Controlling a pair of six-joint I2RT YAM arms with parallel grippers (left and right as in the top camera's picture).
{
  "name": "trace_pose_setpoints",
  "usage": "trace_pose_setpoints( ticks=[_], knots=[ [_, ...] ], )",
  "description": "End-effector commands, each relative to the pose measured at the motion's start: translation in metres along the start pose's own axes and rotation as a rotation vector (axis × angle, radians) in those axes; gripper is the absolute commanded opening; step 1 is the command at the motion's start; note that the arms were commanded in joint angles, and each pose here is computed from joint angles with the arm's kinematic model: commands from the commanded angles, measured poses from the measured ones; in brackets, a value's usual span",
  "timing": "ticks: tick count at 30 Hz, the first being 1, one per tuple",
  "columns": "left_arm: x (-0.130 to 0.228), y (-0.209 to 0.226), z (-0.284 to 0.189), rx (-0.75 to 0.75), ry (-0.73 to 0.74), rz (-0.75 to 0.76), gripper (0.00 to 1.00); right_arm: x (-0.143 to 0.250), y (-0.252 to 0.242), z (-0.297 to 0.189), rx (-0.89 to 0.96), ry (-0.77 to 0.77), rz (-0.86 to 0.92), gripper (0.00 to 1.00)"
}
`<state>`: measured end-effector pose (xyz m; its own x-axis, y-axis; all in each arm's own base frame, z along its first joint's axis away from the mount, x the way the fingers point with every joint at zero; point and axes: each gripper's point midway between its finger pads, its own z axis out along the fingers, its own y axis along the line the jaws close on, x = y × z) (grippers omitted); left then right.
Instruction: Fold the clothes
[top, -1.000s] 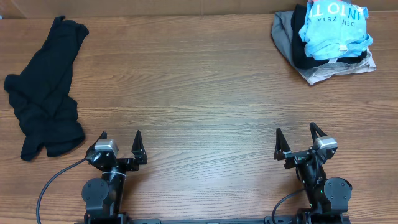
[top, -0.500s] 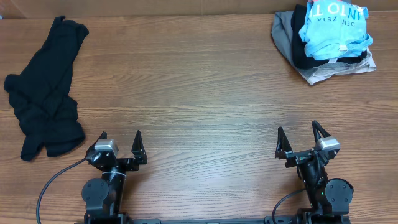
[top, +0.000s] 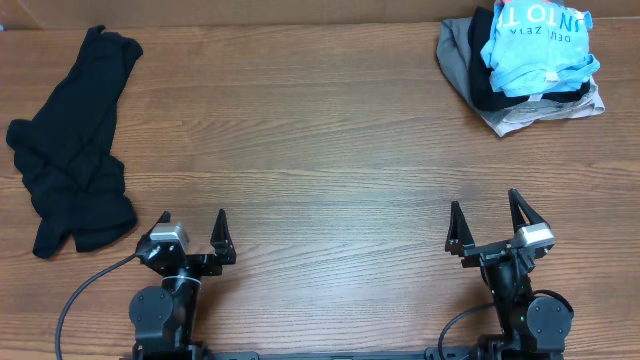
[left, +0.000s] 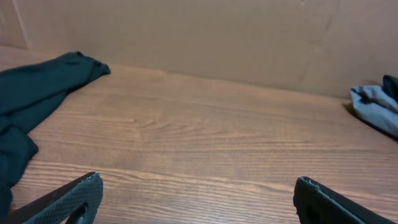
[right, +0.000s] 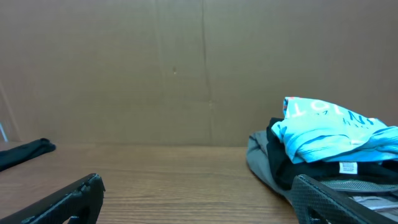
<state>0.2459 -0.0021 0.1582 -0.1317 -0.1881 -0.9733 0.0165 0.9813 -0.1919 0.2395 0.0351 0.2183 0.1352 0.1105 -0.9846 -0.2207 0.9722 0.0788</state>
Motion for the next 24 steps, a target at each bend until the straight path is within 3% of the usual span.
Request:
trace_pose_setpoints(
  ticks=[1,7,12,18,24],
  knots=[
    [-0.044,-0.006,-0.011,-0.003,-0.079,0.021,1.0,-0.039,0.01,-0.004,-0.034,-0.076,-0.024,1.0],
    [-0.085,-0.015,-0.024,-0.002,-0.093,0.049,1.0,-0.079,0.015,-0.008,-0.037,-0.099,-0.03,1.0],
    [-0.107,-0.019,-0.021,-0.013,-0.011,0.045,1.0,-0.102,0.019,0.002,-0.046,-0.039,-0.017,1.0],
    [-0.127,-0.022,-0.007,-0.035,0.205,0.077,1.0,-0.11,0.024,0.031,-0.087,0.158,0.033,1.0],
    [-0.112,-0.016,0.016,-0.068,0.546,0.102,1.0,-0.083,0.022,0.07,-0.108,0.463,0.127,1.0]
  ],
)
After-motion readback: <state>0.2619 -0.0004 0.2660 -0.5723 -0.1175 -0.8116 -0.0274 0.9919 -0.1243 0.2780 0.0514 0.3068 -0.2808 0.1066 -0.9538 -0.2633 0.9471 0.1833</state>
